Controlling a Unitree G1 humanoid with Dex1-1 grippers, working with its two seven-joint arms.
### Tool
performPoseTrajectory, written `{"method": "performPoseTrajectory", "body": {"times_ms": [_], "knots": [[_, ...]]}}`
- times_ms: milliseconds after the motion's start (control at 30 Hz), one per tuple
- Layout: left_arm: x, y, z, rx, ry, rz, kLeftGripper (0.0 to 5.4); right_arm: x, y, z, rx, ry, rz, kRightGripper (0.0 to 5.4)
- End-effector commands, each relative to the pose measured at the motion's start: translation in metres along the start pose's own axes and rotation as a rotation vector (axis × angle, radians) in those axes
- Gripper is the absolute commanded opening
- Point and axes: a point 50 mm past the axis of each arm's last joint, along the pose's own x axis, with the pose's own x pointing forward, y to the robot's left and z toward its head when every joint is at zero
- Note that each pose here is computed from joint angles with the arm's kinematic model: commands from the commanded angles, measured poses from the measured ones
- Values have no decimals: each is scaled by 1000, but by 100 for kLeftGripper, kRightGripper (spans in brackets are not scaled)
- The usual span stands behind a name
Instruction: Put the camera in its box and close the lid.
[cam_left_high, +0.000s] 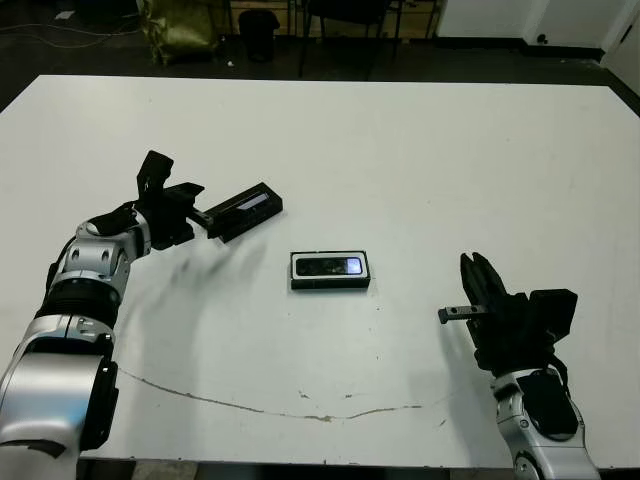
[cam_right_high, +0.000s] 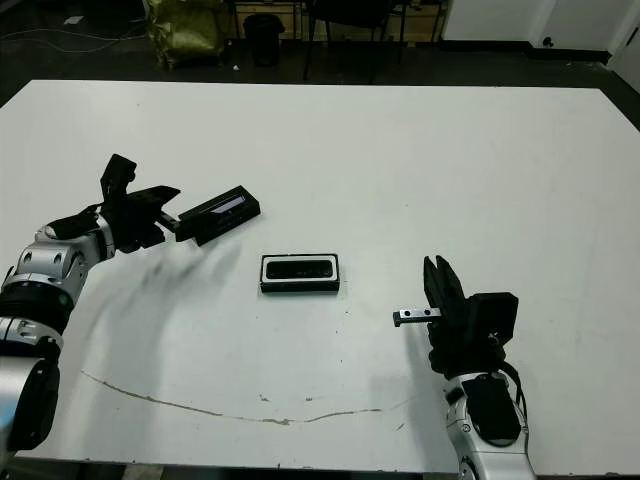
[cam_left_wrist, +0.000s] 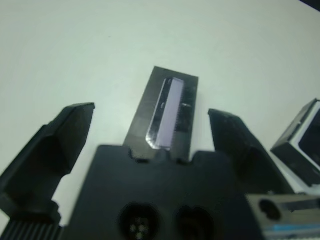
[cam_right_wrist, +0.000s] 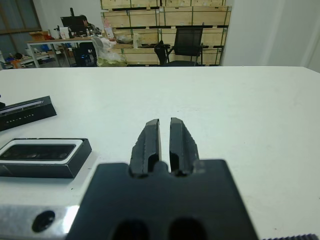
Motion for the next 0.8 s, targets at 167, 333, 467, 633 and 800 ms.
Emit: {"method": "performPoseTrajectory", "body": {"times_ms": [167,333,467,633,800], "knots": [[1,0,-7,-22,20,-15,538,-3,-3,-6,-15,41,0,0],[1,-1,-9,-2,34,-36,538,-4,-1,-5,0,48,1,0],[2,-2,-10,-7,40,-50,538,-4,-1,-5,1,58,-5,0],[4,-1,-11,0,59,-50,538,-5,-1,-5,1,63,-7,0],[5,-2,-12,-16,66,-61,538,-5,-1,-5,5,59,0,0]]}}
